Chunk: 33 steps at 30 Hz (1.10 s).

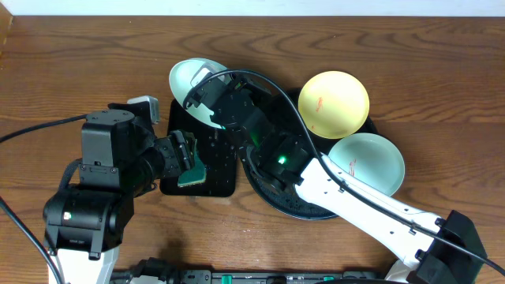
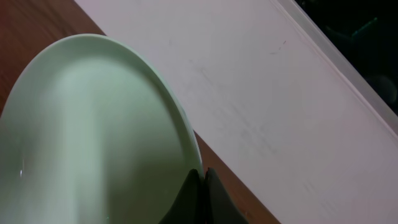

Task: Clean dirty plates on tray and stack at the side
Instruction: 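Lift the pale green plate with the right gripper and carry it right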

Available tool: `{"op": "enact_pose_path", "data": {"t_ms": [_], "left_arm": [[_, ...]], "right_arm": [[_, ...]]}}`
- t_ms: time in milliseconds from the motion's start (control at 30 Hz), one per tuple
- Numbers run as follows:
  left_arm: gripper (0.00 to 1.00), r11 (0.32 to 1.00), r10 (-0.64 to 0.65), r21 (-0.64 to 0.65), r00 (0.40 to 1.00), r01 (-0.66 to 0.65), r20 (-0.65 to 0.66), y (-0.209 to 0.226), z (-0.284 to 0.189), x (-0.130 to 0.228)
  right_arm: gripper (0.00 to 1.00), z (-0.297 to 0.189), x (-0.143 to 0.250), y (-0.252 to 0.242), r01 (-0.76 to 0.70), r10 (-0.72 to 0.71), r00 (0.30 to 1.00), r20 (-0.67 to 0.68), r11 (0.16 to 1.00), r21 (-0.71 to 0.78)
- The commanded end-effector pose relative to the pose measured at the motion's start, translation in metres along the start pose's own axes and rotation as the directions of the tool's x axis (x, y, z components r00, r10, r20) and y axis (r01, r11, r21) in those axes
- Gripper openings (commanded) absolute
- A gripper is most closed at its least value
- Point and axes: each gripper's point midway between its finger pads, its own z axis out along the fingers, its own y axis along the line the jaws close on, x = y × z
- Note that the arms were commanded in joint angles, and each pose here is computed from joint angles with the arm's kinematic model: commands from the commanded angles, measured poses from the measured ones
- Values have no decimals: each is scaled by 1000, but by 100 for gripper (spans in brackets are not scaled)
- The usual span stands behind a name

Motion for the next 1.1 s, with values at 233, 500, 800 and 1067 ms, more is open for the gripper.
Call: {"op": "enact_pose_path", "data": {"t_ms": [233, 500, 800, 1067], "left_arm": [[73, 1000, 17, -3, 1000, -17, 20, -1, -5, -6], [73, 1000, 17, -3, 1000, -17, 20, -1, -5, -6], [73, 1000, 17, -3, 1000, -17, 20, -1, -5, -6], [74, 1000, 17, -3, 1000, -17, 20, -1, -5, -6]], "right_arm": [[1, -10, -14, -11, 95, -95, 995, 28, 995, 28], [1, -10, -15, -12, 110, -111, 993, 31, 993, 31], [1, -11, -22, -16, 103, -105, 993, 54, 993, 51], [1, -11, -21, -16, 102, -104, 993, 53, 994, 50]]}}
